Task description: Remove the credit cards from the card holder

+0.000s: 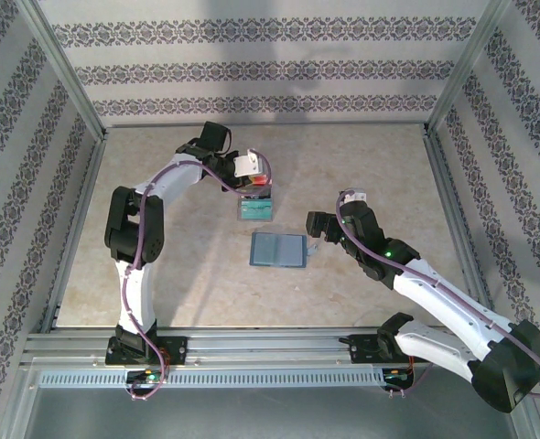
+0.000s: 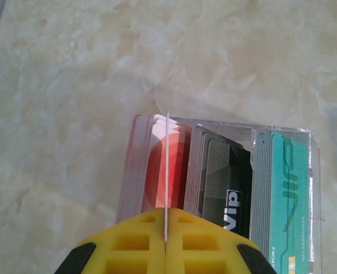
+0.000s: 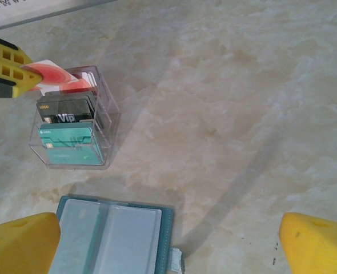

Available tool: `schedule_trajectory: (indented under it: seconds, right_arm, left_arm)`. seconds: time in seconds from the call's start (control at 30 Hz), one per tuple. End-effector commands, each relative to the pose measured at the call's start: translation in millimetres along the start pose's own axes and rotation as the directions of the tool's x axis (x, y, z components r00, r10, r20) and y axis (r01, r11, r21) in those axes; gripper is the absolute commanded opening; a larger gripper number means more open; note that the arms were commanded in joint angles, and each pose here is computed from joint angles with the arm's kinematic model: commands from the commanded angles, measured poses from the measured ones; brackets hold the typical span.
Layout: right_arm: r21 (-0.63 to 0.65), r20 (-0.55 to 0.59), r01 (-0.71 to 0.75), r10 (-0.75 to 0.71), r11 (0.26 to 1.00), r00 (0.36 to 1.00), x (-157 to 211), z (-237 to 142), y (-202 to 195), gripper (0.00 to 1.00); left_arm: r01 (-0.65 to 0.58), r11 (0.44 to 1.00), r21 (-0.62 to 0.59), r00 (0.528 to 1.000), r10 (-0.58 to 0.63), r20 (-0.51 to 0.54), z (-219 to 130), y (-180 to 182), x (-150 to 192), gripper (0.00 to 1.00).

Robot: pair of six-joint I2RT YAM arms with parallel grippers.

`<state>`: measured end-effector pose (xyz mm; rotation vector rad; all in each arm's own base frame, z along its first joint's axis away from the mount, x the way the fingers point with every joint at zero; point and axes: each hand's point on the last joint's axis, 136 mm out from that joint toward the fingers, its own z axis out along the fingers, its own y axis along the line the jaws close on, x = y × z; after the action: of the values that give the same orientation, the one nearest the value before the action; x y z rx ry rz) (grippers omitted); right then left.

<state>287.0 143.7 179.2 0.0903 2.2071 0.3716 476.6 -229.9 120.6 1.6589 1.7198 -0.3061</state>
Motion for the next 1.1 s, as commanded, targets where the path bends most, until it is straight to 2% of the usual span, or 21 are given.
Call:
schedule_trajectory:
  seconds: [0.0,0.5,0.8,1.07]
  right_arm:
    - [0.033,0.034,-0.026,0.025,0.999,0.999,-14.2,-3.9,-4.4,0.98]
    - [0.027,0.014,-0.018,0.018,0.999,1.000,-12.4,0.2,-1.2,0.98]
    - [0.013,0.005,-0.018,0.018,1.000,1.000,-12.0,0.8,2.0,0.98]
    - [-0.002,-0.015,-0.016,0.016,1.000,1.000,-9.7,3.7,6.2,0.98]
  left_arm:
    - [-0.007,1.000,0.030,1.000,0.007,0.020,-3.0,-0.4,0.3,0.00]
    - [0.005,0.997,0.074,0.999,-0.008,0.049,6.7,-0.8,-1.3,0.00]
    - [0.014,0.996,0.090,0.999,-0.017,0.027,12.4,-3.2,3.5,0.00]
    - [0.004,0.997,0.078,1.000,-0.006,0.026,17.8,-3.0,-0.2,0.04]
